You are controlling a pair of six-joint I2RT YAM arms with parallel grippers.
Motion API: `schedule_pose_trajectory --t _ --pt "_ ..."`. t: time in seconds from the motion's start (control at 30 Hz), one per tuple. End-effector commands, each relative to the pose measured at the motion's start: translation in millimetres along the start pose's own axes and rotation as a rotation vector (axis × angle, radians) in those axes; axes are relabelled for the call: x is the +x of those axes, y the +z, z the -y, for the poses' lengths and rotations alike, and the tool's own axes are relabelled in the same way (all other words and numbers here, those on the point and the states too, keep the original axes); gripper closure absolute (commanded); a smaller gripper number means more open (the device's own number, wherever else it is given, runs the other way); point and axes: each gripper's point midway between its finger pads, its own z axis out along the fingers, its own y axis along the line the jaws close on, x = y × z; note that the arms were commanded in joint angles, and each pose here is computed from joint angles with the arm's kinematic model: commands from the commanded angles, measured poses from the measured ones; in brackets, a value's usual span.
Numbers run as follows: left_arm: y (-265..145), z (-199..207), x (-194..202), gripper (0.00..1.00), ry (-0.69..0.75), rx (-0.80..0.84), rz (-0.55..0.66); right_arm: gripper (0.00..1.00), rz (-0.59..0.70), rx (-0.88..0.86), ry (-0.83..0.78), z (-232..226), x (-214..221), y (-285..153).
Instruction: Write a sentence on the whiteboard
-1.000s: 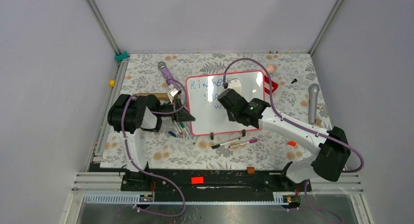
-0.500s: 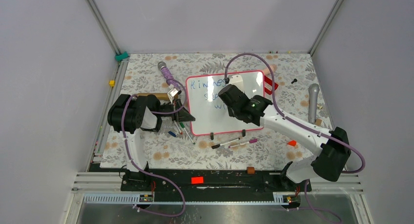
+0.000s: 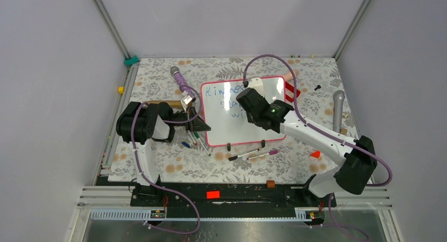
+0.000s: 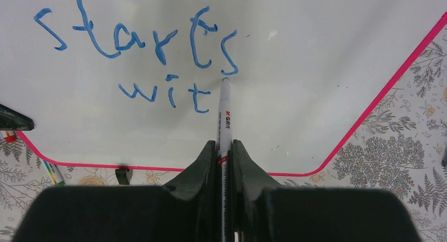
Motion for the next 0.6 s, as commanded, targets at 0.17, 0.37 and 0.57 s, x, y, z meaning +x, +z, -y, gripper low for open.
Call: schedule_pose_trajectory --t 0.17,0.37,0.57 --pt "-0.6 2.4 -1.1 1.00 0.053 0.011 -0.004 1.00 -0.003 -0.013 0.045 0.0 3.2 1.5" --pt "-0.5 2.2 -1.0 1.00 0.052 0.011 -0.005 1.00 -0.039 -0.029 0.054 1.4 21.6 1.2" --pt "-0.5 1.9 -1.1 1.00 0.051 0.012 -0.005 1.00 -0.057 -0.044 0.066 -0.8 28.6 1.1"
